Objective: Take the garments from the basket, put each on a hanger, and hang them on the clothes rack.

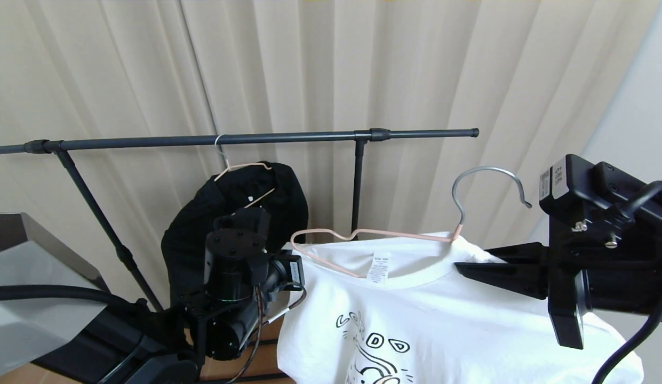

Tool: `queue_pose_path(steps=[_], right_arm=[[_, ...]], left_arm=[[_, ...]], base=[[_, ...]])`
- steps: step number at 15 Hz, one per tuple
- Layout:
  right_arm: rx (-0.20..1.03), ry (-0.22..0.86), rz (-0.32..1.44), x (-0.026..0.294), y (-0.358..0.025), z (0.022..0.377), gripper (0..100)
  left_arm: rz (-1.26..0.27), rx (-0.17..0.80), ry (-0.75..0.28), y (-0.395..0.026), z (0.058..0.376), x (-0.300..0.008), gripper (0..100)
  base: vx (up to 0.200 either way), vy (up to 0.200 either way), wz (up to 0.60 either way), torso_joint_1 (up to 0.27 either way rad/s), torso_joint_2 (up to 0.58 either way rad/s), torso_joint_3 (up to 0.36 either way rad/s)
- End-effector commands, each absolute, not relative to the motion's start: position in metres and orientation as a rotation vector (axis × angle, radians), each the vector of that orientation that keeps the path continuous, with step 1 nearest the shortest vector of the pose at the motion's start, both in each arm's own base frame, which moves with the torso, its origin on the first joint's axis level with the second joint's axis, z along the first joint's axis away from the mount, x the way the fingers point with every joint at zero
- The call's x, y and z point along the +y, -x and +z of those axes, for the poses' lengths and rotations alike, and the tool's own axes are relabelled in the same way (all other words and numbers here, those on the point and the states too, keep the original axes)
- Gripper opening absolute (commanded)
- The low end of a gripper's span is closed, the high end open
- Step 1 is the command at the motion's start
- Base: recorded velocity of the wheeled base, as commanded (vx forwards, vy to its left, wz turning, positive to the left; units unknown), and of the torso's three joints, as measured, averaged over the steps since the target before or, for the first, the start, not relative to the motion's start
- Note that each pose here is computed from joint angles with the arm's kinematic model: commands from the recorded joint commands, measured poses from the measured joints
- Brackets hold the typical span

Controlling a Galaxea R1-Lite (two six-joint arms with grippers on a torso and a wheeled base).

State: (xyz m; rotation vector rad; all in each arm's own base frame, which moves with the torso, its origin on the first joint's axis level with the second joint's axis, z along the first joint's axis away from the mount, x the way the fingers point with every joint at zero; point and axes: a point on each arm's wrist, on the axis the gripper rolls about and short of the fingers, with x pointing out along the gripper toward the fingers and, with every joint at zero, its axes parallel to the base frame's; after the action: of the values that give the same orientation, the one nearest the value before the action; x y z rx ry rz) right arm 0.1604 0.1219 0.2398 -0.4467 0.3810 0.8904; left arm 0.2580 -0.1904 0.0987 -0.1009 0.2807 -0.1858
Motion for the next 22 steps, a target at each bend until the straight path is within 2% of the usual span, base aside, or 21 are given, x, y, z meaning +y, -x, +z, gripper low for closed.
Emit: queue_pose_path(steps=[1, 8, 13, 22], right_arm=[[0.387, 0.449, 0.888, 0.119, -0.158, 0.237, 0], [0.371, 0.447, 0.827, 0.110, -0.164, 0.225, 0], [0.394, 0.494, 0.826, 0.105, -0.163, 0.213, 0], [0.408, 0.503, 0.782, 0.101, -0.165, 0.210, 0]], left_arm=[[-0.183, 0.267, 0.110, -0.257, 0.104, -0.188, 0], [-0.195, 0.235, 0.071, -0.252, 0.116, -0.183, 0], [-0.203, 0.212, 0.042, -0.252, 0.123, -0.184, 0], [-0.208, 0.198, 0.013, -0.250, 0.127, -0.182, 0]], base=[[0.000, 0.000, 0.00, 0.000, 0.00, 0.000], [0.000, 0.000, 0.00, 0.000, 0.00, 0.000], [0.000, 0.000, 0.00, 0.000, 0.00, 0.000], [0.000, 0.000, 0.00, 0.000, 0.00, 0.000]])
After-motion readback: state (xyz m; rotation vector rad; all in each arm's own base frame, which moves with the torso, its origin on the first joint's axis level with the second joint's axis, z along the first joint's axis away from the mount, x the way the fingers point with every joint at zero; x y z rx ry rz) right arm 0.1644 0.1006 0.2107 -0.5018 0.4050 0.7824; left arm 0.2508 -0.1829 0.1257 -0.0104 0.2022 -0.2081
